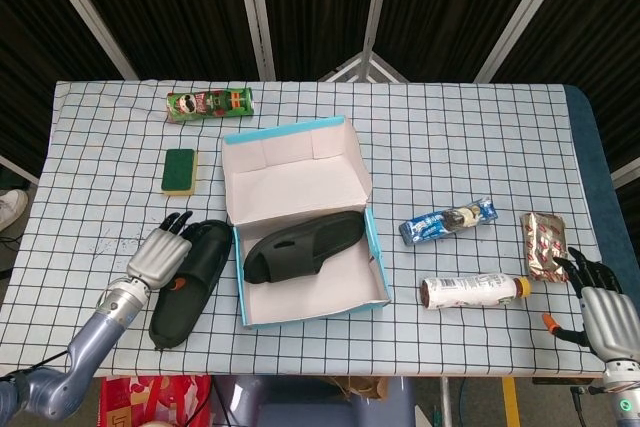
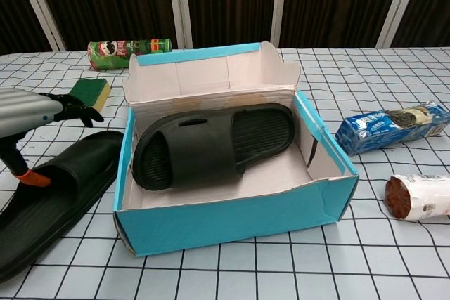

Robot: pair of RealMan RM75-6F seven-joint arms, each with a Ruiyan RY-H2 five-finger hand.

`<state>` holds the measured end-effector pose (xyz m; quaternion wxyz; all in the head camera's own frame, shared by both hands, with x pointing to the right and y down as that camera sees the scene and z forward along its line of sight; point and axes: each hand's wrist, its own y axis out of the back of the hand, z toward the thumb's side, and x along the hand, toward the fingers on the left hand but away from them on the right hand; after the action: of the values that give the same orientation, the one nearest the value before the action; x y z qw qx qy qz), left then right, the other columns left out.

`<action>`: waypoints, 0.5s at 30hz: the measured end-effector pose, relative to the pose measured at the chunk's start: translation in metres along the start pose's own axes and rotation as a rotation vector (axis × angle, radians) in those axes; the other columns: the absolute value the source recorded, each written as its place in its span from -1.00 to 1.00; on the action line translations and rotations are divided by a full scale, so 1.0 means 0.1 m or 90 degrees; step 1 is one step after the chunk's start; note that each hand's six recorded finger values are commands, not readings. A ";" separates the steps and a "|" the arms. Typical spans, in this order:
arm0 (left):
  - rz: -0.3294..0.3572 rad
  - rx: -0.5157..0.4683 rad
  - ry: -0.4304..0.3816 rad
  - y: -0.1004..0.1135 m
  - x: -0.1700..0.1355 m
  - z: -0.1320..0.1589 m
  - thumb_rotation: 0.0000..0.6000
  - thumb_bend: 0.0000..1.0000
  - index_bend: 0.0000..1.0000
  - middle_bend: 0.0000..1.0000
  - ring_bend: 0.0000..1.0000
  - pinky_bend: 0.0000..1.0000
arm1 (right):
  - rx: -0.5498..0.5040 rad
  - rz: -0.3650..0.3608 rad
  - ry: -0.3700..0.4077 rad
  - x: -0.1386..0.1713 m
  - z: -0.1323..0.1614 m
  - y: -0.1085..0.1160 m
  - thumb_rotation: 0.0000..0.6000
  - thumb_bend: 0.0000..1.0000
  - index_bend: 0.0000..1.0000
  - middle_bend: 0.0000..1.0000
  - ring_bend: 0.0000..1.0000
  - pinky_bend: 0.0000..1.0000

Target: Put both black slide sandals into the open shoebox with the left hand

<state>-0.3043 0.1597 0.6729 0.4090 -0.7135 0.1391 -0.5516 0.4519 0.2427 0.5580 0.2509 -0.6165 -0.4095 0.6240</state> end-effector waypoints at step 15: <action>-0.158 0.039 0.025 0.24 0.18 -0.13 1.00 -0.63 -0.83 -0.77 -1.00 -0.94 | 0.005 0.004 -0.005 -0.02 0.00 -0.01 1.00 -0.46 -0.65 -0.88 -0.77 -0.86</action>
<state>-0.3036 0.1272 0.6681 0.3561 -0.7018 0.0406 -0.6157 0.4523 0.2422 0.5598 0.2498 -0.6144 -0.4061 0.6287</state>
